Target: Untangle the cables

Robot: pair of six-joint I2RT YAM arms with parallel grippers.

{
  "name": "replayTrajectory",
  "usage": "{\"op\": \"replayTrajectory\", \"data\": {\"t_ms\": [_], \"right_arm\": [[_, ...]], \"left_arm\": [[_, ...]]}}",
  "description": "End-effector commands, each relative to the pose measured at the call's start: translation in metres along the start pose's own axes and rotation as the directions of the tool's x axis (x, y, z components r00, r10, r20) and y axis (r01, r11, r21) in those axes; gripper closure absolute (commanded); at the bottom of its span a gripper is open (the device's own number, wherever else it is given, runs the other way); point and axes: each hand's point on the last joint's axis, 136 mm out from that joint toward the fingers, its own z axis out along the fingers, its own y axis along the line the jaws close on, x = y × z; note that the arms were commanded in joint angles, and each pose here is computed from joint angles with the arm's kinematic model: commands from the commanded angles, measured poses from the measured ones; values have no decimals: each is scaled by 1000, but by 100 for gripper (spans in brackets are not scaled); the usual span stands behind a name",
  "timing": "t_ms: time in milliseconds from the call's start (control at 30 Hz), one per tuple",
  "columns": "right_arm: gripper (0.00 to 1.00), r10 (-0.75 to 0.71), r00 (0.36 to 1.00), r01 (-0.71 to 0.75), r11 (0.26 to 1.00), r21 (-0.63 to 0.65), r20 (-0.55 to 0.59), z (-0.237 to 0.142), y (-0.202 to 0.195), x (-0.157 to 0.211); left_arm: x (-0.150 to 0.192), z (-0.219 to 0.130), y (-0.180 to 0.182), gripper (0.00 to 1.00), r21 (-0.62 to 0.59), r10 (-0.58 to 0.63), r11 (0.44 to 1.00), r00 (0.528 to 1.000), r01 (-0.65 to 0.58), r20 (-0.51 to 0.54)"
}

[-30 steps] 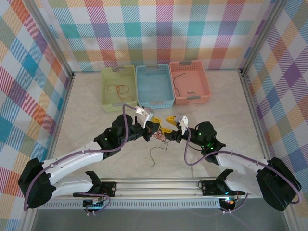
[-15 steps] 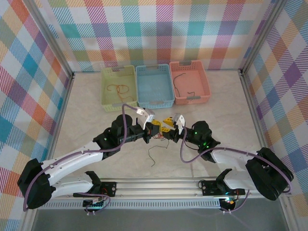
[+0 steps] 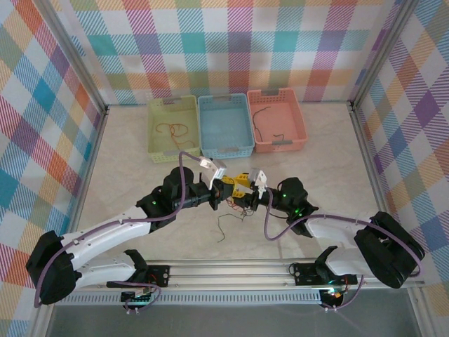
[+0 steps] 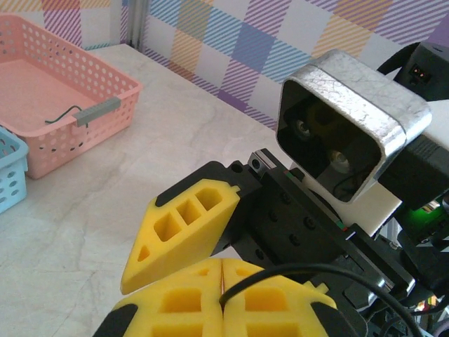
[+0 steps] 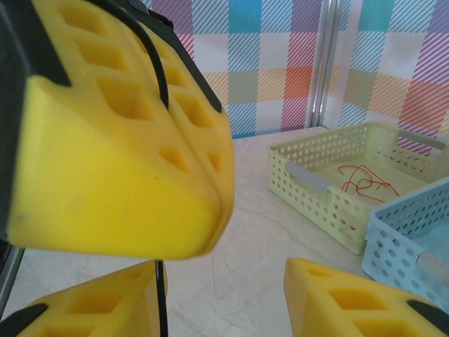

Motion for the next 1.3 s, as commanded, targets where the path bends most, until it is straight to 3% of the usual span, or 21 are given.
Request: {"op": "replayTrajectory", "data": {"t_ms": [0, 300, 767, 1033, 1267], "right_arm": [[53, -21, 998, 20, 1000, 24, 56, 0, -3, -14], [60, -2, 1000, 0, 997, 71, 29, 3, -13, -7], [65, 21, 999, -17, 994, 110, -29, 11, -23, 12], [66, 48, 997, -39, 991, 127, -68, 15, -29, 23], [66, 79, 990, -63, 989, 131, -118, 22, -32, 37]], "left_arm": [[-19, -1, -12, 100, 51, -6, 999, 1000, 4, 29], [-24, -4, -28, 100, 105, -6, 995, 1000, 4, 22], [-76, -25, -77, 100, 206, -15, 979, 997, -1, 76], [-127, -57, -83, 100, 146, 7, 989, 985, -33, 172], [-186, -115, -87, 100, 40, 56, 997, 953, -71, 297]]}}
